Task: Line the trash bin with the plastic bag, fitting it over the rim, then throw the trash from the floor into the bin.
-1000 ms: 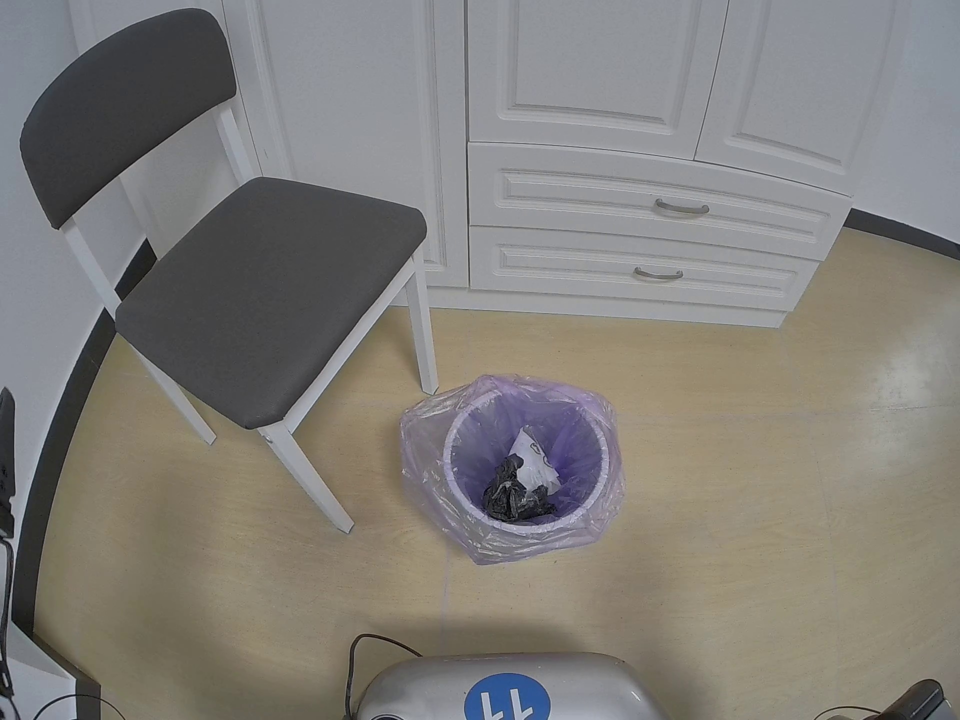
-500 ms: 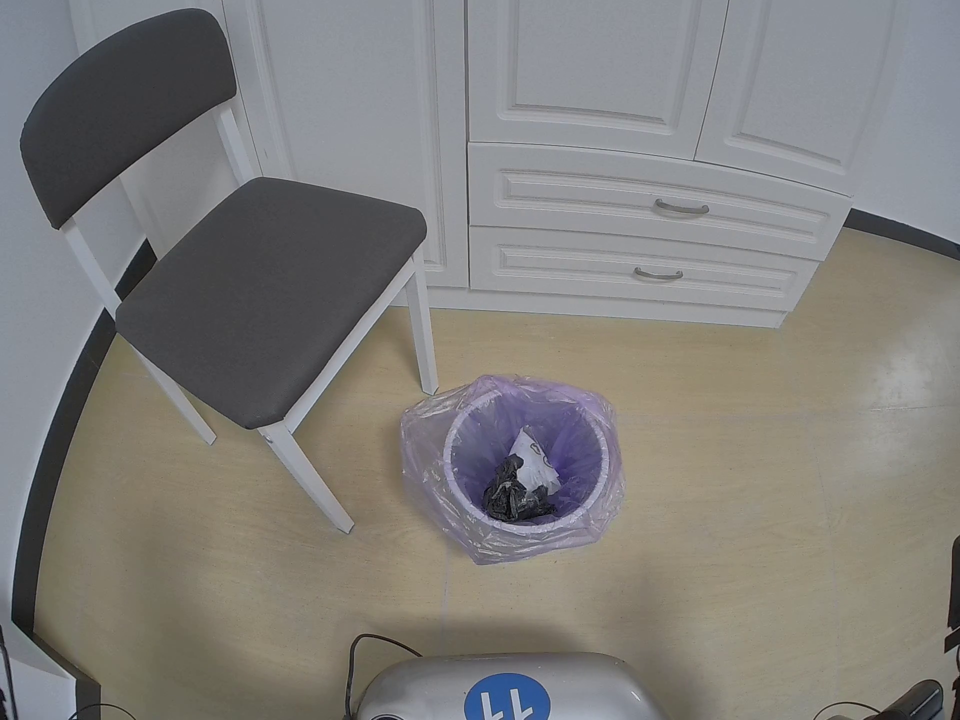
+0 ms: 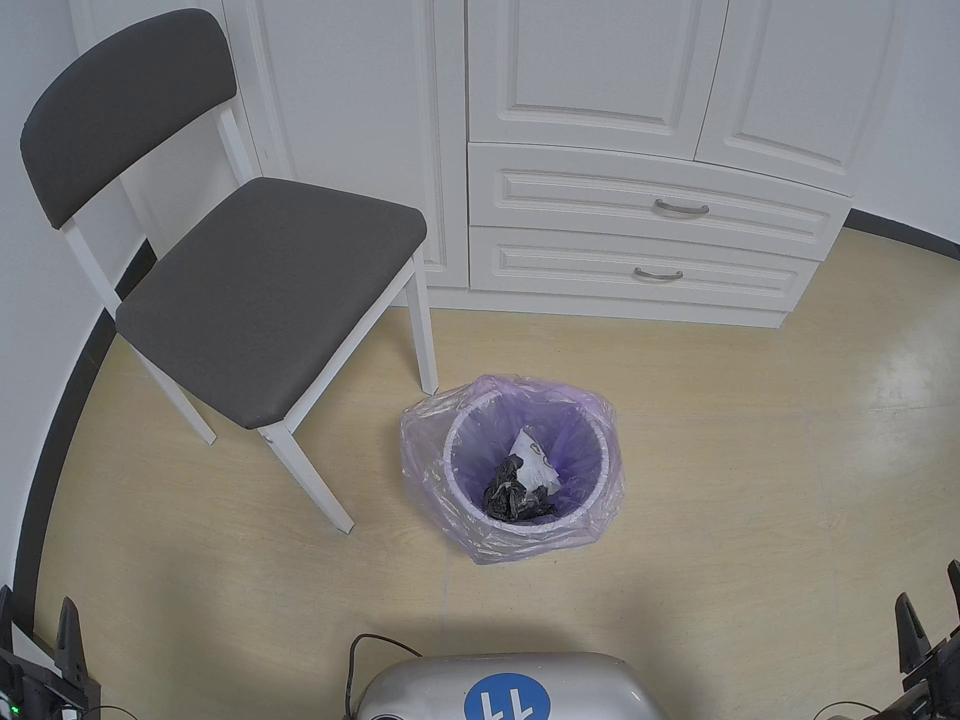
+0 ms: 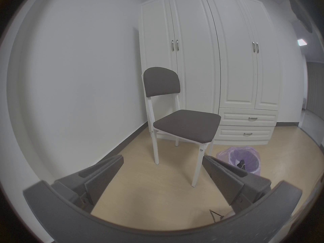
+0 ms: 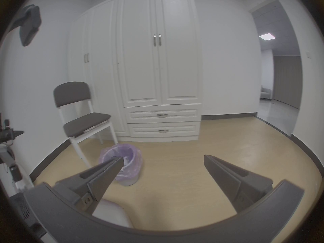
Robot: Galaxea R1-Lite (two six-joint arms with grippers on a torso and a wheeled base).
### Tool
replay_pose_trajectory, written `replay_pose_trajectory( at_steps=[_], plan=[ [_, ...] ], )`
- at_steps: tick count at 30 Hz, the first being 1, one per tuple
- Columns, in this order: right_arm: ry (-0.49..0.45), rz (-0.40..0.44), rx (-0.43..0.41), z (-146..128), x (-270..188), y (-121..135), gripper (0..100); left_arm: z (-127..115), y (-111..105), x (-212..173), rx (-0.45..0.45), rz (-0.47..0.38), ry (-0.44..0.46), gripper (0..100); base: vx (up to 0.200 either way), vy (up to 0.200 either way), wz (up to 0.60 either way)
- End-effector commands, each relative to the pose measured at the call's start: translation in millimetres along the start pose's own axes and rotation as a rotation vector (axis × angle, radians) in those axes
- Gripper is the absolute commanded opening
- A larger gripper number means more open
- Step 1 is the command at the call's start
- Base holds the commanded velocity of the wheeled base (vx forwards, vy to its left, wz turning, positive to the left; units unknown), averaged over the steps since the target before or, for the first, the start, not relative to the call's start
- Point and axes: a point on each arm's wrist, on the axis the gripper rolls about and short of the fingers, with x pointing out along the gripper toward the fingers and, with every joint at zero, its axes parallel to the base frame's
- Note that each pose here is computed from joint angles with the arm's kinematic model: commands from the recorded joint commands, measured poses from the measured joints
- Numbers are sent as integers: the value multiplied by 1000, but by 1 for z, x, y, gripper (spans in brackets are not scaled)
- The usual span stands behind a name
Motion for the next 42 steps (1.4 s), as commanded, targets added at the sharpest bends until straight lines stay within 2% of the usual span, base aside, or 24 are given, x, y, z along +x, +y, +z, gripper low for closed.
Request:
replay_pose_trajectory(
  at_steps=[1, 3, 5, 7, 8, 9, 12, 18, 21, 25, 28, 39, 42],
  plan=[
    [10, 106, -17, -5, 0, 2, 100, -2, 0, -1, -27, -23, -5, 100, 0, 0, 0],
    [11, 150, -17, -5, 0, 3, 100, -2, 0, -1, -26, -28, -5, 100, 0, 0, 0],
    [14, 148, -15, -5, 0, 3, 100, -2, -1, -1, -26, -40, -5, 100, 0, 0, 0],
    [6, 58, -25, -4, 0, 1, 100, -2, -1, -2, -22, -57, -4, 100, 0, 0, 0],
    [6, 58, -25, -4, 0, 1, 100, -2, -1, -2, -22, -57, -4, 100, 0, 0, 0],
    [24, -20, -73, -7, 0, -1, 100, -2, -1, -2, -14, -64, 0, 100, 0, 0, 0],
    [27, -4, -26, -7, 0, 0, 100, -3, -2, -2, 5, -109, 4, 100, 0, 0, 0],
    [27, -5, -27, -7, 0, 0, 100, -5, -4, -2, -15, -197, 18, 100, 0, 0, 0],
    [42, 13, -61, -8, 0, 0, 100, -8, -6, -1, 46, -282, 23, 100, 0, 0, 0],
    [79, 62, -96, -11, -1, 1, 100, -8, -6, -1, 47, -282, 24, 100, 0, 0, 0],
    [79, 52, -52, -11, 0, 1, 100, -8, -6, -1, 41, -279, 24, 100, 0, 0, 0],
    [78, 57, -80, -11, 0, 1, 100, -8, -6, -1, 41, -279, 24, 100, 0, 0, 0],
    [70, 49, -49, -11, 0, 1, 100, -8, -6, -1, 41, -279, 24, 100, 0, 0, 0]
  ],
)
